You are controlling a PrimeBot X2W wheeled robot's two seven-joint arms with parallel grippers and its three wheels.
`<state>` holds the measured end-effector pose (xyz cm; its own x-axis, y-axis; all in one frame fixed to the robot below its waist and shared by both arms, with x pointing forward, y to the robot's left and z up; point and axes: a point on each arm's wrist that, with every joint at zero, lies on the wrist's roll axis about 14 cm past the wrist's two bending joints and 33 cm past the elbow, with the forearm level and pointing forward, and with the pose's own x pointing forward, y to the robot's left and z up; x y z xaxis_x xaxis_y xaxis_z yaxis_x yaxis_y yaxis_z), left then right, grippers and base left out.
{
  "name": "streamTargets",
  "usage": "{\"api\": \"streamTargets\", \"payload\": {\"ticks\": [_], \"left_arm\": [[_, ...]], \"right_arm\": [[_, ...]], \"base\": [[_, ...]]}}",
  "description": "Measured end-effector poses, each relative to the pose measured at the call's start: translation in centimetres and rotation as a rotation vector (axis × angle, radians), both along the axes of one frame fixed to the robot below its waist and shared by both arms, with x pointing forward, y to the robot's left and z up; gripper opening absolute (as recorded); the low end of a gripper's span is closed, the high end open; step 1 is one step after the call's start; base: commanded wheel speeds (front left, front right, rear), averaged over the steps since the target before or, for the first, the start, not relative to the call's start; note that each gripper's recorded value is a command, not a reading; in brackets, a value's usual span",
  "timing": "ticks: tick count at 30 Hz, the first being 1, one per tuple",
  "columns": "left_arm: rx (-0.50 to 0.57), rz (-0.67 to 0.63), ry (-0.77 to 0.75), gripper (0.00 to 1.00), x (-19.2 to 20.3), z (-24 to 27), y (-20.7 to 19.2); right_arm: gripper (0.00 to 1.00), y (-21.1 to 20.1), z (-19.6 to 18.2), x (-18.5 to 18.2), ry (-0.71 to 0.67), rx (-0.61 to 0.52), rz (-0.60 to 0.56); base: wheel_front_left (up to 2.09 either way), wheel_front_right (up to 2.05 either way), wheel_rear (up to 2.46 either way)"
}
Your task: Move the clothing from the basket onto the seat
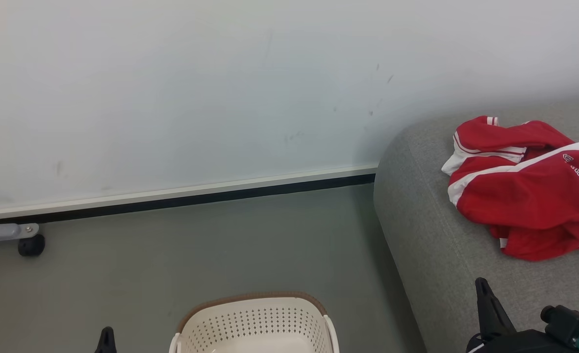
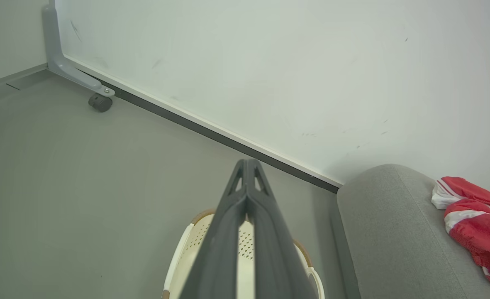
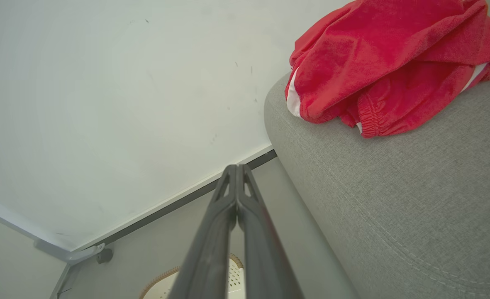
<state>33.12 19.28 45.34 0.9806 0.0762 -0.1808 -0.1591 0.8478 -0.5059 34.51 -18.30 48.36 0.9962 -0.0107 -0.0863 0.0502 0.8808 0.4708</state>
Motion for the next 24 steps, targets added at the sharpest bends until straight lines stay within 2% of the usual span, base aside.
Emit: {"api": "streamTargets", "payload": {"ticks": [24], "left_arm": [[-0.339, 0.04, 0.021, 0.0, 1.3, -0.3, 0.1]], "right_arm": [[0.0, -0.9, -0.9, 1.2, 0.055, 0.354, -0.05]], "base": [[0.0, 0.0, 0.0]]}}
